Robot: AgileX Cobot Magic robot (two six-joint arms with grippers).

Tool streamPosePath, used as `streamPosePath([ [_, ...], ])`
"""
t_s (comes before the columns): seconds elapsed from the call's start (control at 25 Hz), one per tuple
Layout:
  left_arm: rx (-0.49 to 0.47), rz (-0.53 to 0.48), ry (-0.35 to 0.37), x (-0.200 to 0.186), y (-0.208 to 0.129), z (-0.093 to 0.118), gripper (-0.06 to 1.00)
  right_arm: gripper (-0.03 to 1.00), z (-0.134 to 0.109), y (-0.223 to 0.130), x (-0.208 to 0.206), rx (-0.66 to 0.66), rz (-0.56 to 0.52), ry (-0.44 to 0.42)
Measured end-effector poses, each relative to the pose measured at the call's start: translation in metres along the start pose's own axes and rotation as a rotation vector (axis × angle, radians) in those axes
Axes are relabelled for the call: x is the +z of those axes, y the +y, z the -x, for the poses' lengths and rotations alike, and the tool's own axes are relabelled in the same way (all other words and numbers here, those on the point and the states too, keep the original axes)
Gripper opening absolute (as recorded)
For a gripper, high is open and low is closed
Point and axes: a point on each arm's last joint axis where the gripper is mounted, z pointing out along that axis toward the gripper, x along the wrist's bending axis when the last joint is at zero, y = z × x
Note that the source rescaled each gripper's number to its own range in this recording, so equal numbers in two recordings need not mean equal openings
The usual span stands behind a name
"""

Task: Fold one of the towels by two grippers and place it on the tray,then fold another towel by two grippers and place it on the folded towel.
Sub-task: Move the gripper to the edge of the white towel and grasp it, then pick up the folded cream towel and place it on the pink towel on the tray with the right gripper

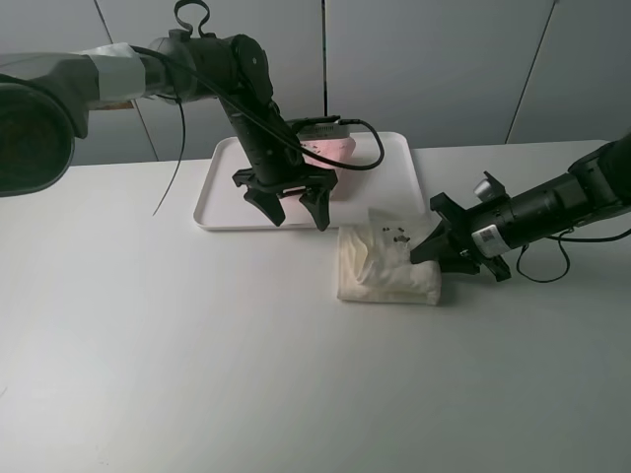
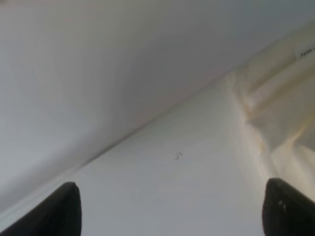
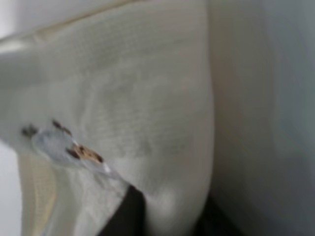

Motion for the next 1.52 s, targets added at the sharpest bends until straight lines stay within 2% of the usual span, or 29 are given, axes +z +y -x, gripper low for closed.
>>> streamPosePath([
  [0.04,0.015,0.0,0.0,0.0,0.0,0.0,0.95,0.08,0.0,0.0,0.0,-0.005,0.001,0.004],
  [0.24,0.083,0.01,-0.001,-0.005,0.0,0.002,0.95,0.07,-0.007,-0.001,0.0,-0.028,-0.006,0.078],
  [0.4,0.134,0.067,0.012,-0.035,0.001,0.008,0.95,0.07,-0.018,-0.003,-0.006,-0.061,-0.025,0.131],
  [0.72,0.114,0.203,0.026,-0.107,-0.006,-0.005,0.95,0.07,-0.078,0.005,-0.062,-0.222,0.116,0.169],
  [0.92,0.093,0.166,0.005,-0.103,-0.041,-0.01,0.95,0.07,-0.112,0.024,-0.087,-0.273,0.139,0.195],
  [1.2,0.068,0.291,0.002,-0.105,-0.129,-0.021,0.95,0.07,-0.157,0.061,-0.11,-0.337,0.223,0.234],
  [1.36,0.051,0.354,0.04,-0.109,-0.161,-0.022,0.95,0.07,-0.193,0.088,-0.084,-0.373,0.197,0.279],
  [1.52,0.022,0.352,0.04,-0.101,-0.179,-0.022,0.95,0.07,-0.23,0.109,-0.042,-0.389,0.163,0.365],
])
